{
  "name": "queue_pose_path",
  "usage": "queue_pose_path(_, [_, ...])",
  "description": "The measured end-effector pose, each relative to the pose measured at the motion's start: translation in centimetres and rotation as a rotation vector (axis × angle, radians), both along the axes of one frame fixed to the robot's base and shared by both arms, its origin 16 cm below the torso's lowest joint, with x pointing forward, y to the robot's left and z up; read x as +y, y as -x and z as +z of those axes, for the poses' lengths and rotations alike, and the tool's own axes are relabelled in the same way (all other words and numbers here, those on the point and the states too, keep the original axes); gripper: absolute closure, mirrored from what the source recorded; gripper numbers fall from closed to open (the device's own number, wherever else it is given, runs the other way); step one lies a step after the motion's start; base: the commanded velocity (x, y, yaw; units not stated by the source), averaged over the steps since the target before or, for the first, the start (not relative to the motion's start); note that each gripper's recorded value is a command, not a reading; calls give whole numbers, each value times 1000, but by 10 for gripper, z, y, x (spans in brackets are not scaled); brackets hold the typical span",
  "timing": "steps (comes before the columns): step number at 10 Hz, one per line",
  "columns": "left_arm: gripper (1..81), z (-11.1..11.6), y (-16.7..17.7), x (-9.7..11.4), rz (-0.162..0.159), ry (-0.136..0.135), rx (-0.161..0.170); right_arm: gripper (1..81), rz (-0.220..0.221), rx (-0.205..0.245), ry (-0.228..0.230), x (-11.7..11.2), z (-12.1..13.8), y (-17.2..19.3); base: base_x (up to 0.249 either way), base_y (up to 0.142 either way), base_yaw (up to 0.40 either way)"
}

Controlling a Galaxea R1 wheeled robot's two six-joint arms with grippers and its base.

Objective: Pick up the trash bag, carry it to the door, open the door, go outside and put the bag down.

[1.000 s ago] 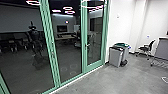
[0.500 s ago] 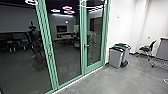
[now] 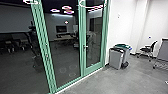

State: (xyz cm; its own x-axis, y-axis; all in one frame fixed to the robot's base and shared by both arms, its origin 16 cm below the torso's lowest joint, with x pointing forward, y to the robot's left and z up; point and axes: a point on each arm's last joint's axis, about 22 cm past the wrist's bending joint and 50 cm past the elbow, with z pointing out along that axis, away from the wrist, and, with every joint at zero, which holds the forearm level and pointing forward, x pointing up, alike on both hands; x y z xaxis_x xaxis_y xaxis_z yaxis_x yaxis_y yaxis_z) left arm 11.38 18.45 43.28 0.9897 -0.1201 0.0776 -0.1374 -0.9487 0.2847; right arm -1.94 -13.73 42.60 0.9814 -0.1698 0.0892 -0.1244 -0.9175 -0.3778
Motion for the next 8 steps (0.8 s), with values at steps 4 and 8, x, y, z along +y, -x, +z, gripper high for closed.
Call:
queue_pose_path(4, [811,0,0,0,0,0,0,10,0,0,0,0,0,0,151,-67,0])
queue_pose_path(8, [811,0,0,0,0,0,0,10,0,1,0,0,0,0,151,-67,0])
